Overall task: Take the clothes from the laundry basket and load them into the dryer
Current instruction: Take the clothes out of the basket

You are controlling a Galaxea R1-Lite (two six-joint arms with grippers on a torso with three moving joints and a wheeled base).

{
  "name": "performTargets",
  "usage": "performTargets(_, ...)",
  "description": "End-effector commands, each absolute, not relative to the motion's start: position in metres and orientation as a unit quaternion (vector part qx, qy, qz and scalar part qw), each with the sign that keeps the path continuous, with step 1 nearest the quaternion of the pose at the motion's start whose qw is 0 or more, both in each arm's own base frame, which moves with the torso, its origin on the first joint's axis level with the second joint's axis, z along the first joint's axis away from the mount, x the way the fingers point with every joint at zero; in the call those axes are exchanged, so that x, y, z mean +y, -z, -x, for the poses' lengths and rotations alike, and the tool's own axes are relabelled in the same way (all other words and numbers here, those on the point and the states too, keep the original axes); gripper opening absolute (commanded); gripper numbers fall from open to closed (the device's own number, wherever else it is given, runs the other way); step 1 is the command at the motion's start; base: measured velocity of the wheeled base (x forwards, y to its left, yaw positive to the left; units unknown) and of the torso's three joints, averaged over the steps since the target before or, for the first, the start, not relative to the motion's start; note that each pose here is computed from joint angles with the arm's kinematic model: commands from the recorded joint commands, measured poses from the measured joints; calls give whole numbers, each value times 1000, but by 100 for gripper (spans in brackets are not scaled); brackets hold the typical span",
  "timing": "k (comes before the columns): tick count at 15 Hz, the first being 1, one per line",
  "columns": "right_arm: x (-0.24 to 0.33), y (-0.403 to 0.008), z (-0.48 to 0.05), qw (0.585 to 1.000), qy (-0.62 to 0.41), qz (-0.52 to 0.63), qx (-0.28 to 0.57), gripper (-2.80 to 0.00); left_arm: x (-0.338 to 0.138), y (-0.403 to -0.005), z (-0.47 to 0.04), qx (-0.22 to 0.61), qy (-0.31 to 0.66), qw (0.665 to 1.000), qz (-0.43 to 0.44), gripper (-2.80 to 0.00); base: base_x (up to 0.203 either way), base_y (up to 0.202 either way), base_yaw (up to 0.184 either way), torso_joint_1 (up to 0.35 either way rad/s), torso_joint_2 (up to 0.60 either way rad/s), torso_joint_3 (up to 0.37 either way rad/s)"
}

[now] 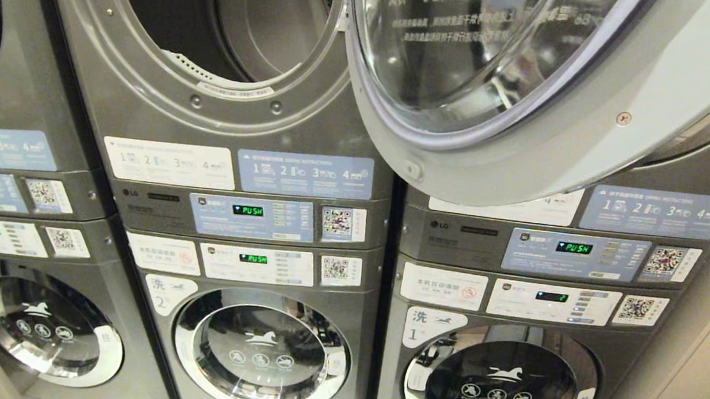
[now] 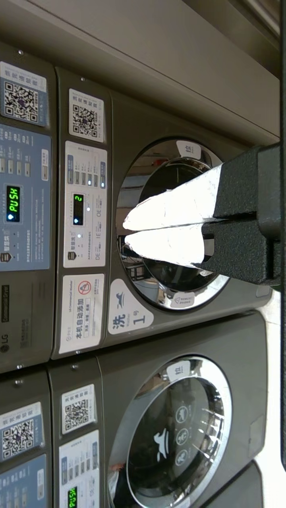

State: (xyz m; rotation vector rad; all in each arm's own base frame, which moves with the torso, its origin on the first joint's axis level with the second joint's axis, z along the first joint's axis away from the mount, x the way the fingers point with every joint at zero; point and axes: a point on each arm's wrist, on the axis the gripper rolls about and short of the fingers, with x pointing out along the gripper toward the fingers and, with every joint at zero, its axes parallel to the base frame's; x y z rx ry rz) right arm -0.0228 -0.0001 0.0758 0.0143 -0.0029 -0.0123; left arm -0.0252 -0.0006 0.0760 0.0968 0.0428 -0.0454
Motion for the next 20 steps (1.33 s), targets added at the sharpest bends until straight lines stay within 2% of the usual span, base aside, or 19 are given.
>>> performTargets(1,0,-76,23,1000,6,-8,-2,-280,-1,-76,25,22,23,998,-48,-280,0,0,0,-76,200,107)
performTargets(20,0,-76,23,1000,6,-7,-2,-280,-1,-76,25,22,22,998,-46,-280,0,0,0,-128,287,157)
